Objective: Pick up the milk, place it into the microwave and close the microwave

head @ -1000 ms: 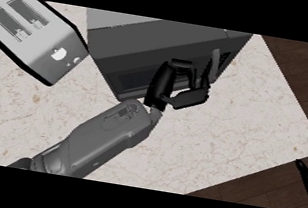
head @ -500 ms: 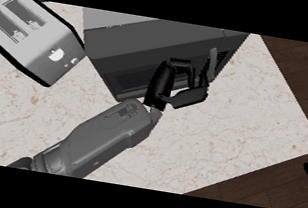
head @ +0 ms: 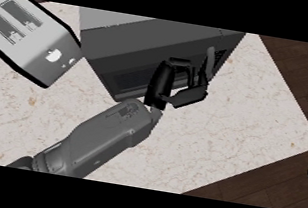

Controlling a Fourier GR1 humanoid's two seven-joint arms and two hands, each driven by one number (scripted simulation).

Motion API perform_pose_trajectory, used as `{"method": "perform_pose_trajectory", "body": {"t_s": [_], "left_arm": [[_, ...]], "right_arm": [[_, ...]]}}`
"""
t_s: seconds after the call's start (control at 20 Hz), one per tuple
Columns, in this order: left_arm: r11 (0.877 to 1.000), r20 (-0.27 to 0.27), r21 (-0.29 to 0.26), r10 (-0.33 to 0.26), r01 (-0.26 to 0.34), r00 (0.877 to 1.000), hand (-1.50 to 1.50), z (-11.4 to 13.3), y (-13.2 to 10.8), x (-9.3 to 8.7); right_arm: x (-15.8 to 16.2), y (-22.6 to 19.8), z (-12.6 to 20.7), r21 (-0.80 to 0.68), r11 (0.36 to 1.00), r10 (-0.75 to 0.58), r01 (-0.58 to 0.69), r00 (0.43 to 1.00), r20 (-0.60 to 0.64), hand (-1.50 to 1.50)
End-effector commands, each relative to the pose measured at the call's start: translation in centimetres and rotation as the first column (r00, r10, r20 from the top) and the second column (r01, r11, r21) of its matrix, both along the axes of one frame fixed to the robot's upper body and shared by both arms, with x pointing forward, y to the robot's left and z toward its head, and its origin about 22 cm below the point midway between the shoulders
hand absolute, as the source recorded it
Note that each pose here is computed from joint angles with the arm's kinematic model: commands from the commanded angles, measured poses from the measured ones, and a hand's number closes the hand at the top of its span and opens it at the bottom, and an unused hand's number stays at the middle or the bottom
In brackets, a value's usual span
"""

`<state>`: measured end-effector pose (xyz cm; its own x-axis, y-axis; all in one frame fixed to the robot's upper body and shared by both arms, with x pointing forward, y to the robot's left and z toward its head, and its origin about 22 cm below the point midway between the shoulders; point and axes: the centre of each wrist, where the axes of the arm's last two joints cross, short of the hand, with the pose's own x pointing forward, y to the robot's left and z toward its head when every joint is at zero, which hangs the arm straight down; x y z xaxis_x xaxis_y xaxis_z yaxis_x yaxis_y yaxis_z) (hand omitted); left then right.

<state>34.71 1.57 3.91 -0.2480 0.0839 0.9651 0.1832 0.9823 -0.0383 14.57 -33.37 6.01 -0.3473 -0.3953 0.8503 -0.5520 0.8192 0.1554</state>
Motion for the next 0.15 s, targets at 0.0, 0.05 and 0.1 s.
{"method": "perform_pose_trajectory", "body": {"t_s": [0.0, 0.05, 0.1], "left_arm": [[1.000, 0.009, 0.008, 0.001, -0.002, 1.000, 1.50, 1.50, -0.03, 1.91], [1.000, 0.010, 0.012, -0.011, 0.011, 1.000, 1.50, 1.71, -0.24, 1.90], [1.000, 0.011, 0.013, -0.003, 0.003, 1.000, 1.50, 1.51, -0.17, 1.84]], "right_arm": [[-0.27, -0.25, 0.37, 0.005, 1.000, 0.027, -0.027, 1.000, 0.004, -1.50], [0.01, -0.32, 0.52, 0.009, 0.999, 0.032, -0.032, 0.999, 0.020, -1.50], [-0.21, -0.61, 0.62, 0.004, 0.999, 0.034, -0.034, 0.999, 0.009, -1.50]]}}
